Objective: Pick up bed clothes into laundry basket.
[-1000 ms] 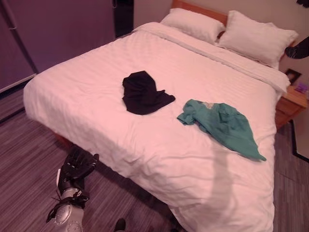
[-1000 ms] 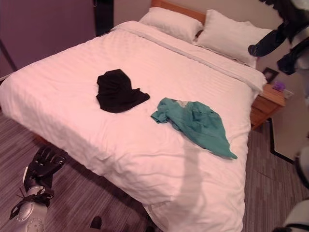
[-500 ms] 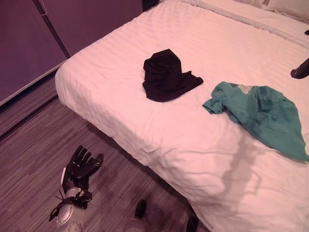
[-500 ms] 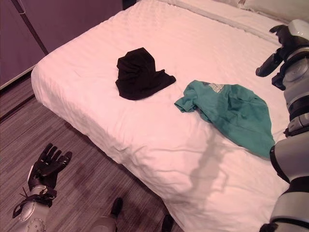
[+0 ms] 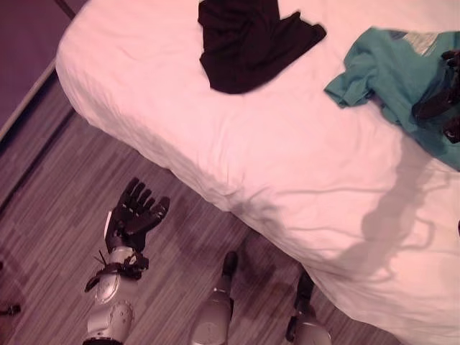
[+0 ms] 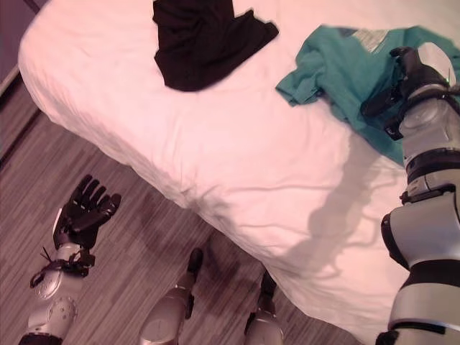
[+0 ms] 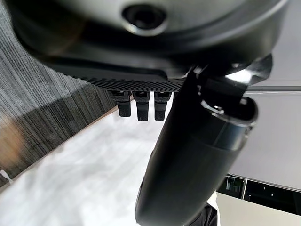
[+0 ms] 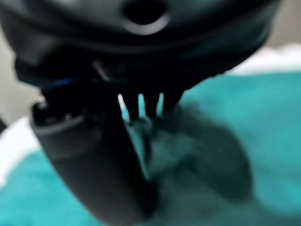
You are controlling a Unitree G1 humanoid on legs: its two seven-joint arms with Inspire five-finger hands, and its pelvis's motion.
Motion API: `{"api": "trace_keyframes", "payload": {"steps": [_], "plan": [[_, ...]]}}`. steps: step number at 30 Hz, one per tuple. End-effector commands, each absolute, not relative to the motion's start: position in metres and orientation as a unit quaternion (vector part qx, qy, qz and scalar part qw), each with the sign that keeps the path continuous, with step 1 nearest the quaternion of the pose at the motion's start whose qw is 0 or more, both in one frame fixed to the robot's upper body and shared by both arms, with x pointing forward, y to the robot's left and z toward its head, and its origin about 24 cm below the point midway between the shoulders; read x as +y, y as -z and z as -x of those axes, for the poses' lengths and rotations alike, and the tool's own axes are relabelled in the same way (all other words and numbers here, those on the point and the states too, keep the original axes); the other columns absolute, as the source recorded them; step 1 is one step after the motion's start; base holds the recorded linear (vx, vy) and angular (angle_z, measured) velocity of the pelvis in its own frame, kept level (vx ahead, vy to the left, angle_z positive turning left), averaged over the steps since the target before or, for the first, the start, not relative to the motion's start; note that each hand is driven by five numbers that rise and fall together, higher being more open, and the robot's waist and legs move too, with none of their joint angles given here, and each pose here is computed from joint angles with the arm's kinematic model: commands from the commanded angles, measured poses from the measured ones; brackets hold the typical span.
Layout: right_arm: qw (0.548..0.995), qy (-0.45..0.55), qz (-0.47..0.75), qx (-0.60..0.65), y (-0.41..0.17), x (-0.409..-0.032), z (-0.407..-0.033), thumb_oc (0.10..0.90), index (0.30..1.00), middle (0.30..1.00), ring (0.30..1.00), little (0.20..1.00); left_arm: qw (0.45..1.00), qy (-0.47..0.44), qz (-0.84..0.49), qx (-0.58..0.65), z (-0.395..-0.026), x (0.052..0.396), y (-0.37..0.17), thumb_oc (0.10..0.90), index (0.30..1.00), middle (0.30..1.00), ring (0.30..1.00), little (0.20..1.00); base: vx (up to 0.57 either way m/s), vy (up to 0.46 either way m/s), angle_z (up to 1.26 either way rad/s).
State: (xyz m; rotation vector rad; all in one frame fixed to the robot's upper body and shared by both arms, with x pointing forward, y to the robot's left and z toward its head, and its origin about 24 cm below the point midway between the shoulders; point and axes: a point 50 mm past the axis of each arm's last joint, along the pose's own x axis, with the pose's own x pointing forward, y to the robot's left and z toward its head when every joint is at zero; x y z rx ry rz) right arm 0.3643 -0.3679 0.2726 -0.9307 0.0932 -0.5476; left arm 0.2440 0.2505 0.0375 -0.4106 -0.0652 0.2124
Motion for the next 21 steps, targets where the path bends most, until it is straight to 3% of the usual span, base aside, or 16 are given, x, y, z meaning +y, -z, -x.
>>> {"api": "trace_keyframes", "payload": {"steps": [1, 4, 5, 12, 16, 21], "plan": [[0.835, 0.277, 0.475, 0.005, -0.305, -0.363, -0.363, 0.8, 0.9, 0.9, 0.9, 0.9, 0.97, -0.081, 0.163, -0.161, -0.248, 0.257, -0.094, 0.8, 0.9, 0.9, 0.9, 0.9, 0.0, 0.0, 0.0], [0.84, 0.274, 0.467, 0.023, -0.292, -0.368, -0.362, 0.8, 0.9, 0.9, 0.9, 0.9, 0.967, -0.093, 0.169, -0.164, -0.246, 0.26, -0.094, 0.8, 0.9, 0.9, 0.9, 0.9, 0.01, 0.002, 0.01], [0.842, 0.272, 0.465, 0.032, -0.285, -0.372, -0.36, 0.4, 0.3, 0.3, 0.3, 0.3, 0.966, -0.102, 0.17, -0.165, -0.245, 0.263, -0.093, 0.8, 0.9, 0.9, 0.9, 0.9, 0.04, 0.009, 0.02], [0.88, 0.186, 0.432, -0.062, -0.268, -0.339, -0.365, 0.4, 0.3, 0.3, 0.3, 0.3, 0.937, -0.176, 0.155, -0.259, -0.247, 0.292, -0.133, 0.8, 0.9, 0.9, 0.9, 0.9, 0.06, 0.015, -0.11], [0.909, 0.123, 0.392, -0.063, -0.202, -0.337, -0.334, 0.4, 0.3, 0.3, 0.3, 0.3, 0.92, -0.178, 0.058, -0.346, -0.258, 0.313, -0.196, 0.8, 0.9, 0.9, 0.9, 0.9, 0.12, 0.116, -0.15], [0.918, 0.106, 0.378, -0.058, -0.167, -0.339, -0.295, 0.4, 0.3, 0.3, 0.3, 0.3, 0.92, -0.181, -0.069, -0.34, -0.269, 0.337, -0.234, 0.8, 0.9, 0.9, 0.9, 0.9, 0.06, 0.115, -0.12]]}}
